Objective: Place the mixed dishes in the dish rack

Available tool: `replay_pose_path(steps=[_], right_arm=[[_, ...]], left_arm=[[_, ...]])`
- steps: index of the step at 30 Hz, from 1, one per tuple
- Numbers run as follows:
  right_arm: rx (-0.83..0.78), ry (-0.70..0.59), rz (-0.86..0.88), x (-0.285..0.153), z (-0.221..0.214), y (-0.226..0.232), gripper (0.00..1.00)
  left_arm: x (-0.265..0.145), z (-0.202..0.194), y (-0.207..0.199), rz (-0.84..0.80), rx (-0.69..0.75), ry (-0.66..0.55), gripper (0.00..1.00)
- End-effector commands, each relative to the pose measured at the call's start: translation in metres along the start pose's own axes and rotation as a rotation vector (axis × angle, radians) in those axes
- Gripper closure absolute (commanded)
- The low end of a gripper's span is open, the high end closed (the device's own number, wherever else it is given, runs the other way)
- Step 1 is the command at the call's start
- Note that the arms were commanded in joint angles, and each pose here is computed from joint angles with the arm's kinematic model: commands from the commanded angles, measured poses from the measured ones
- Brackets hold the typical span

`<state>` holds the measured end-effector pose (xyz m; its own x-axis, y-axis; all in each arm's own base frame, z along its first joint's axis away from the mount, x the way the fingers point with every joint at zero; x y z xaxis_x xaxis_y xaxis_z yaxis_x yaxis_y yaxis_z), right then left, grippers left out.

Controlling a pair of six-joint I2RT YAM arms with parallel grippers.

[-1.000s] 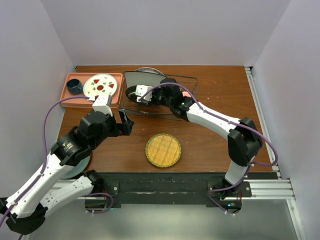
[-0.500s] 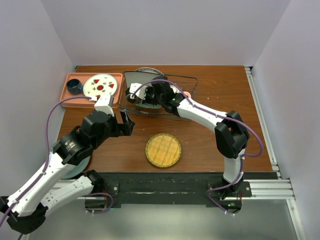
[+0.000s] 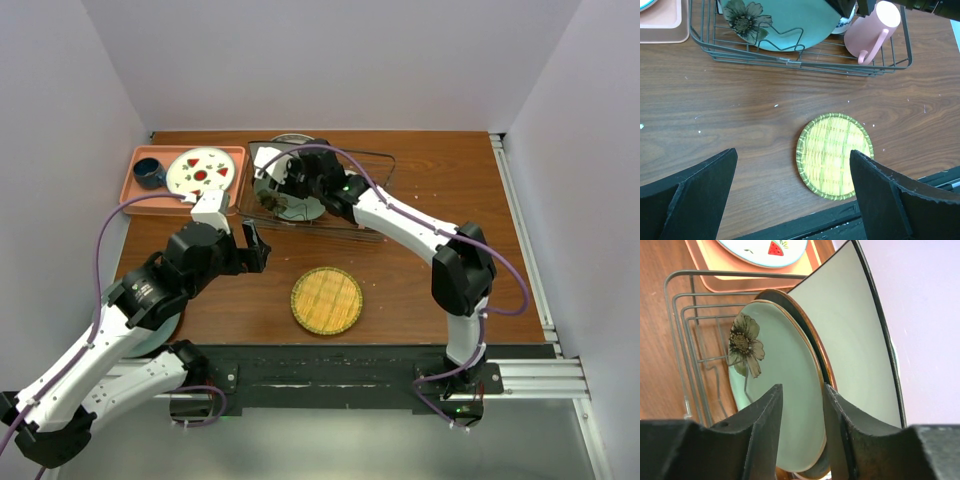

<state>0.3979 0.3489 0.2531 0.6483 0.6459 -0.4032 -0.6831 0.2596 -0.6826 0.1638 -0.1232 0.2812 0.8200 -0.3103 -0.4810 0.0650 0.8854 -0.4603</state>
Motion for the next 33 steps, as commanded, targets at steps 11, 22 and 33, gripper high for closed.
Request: replay_pose_path(steps=[11,22,33], right_arm=[[0.053,-0.078,-0.171,-0.037,0.028,-0.045,0.52],[0.37,-0.14,-0.227,-0.106,0.046,-0.052,0.15],[0.706,-0.124,-0.2,-0.157,0.026,-0.009,0.01]], left_arm=[[-0.001,0.008,-0.005,-0.032,-0.007,-0.04,0.0],[0.003,0.007,-0.006,-0.036,0.003,-0.043,0.0],[0.019,-0.009,0.001,-0.035,0.036,-0.017,0.0]])
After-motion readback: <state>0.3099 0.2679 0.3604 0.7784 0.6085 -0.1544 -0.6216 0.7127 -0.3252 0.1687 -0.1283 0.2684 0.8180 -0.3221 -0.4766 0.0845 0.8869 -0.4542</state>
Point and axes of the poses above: each gripper's point midway between its finger pads, its own x axis out along the fingers, its own y axis along the line the jaws close on, z = x × y, the point moved 6 cm from there along -x, back along the fingers, and after that the axes turned 10 degrees about -x, right-handed, at the moved point
